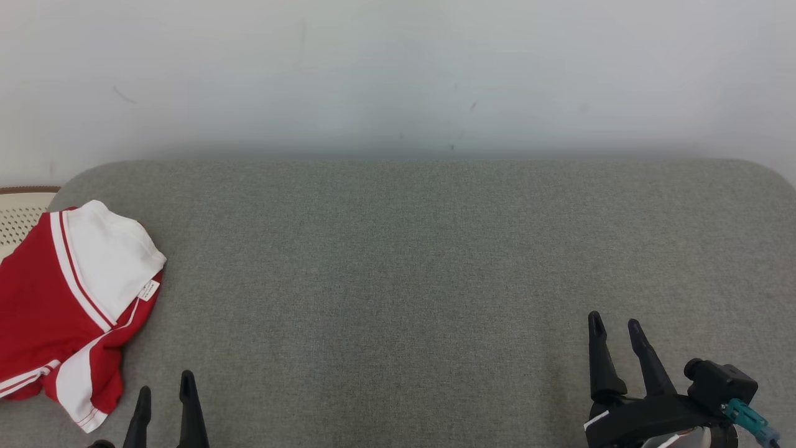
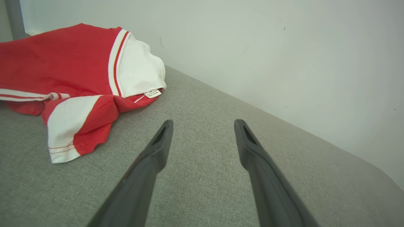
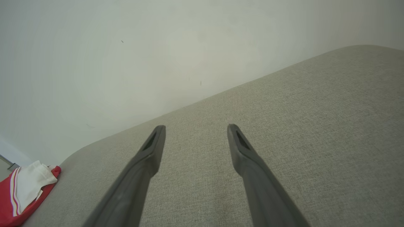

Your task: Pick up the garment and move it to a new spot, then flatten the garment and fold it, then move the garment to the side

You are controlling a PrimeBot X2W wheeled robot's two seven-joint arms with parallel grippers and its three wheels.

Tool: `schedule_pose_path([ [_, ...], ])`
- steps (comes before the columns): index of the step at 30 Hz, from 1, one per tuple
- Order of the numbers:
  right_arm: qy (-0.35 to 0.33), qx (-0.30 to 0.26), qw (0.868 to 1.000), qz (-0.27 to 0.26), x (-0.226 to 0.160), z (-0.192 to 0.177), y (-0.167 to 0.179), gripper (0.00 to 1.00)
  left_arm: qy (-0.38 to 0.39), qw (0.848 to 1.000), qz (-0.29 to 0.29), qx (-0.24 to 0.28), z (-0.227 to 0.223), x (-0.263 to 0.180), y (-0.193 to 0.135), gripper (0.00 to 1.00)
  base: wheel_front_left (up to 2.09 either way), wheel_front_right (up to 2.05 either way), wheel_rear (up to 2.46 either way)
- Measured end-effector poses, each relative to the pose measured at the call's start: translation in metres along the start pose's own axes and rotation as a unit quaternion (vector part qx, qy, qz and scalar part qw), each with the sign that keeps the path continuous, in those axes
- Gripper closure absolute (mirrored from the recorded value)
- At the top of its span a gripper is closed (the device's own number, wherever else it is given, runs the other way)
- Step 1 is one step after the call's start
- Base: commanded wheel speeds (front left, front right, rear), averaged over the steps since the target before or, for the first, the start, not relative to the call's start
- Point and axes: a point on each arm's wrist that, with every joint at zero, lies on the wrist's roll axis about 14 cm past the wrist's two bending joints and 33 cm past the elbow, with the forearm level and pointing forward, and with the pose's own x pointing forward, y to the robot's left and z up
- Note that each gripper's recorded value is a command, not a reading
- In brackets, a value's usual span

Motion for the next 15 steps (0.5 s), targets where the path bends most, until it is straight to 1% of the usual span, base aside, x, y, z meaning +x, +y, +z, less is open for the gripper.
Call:
schedule_pose_path([
  [11, -0.001, -0.053, 0.998, 0.019, 0.001, -0.002, 0.01, 0.0, -0.019, 0.998, -0.01, 0.059, 0.007, -0.004, 0.0, 0.0, 0.0, 0.0, 0.0],
  [15, 0.0, -0.073, 0.997, 0.026, 0.0, -0.004, 0.012, 0.0, -0.026, 0.995, -0.01, 0.095, 0.011, -0.004, 0.003, 0.0, 0.0, 0.0, 0.0],
])
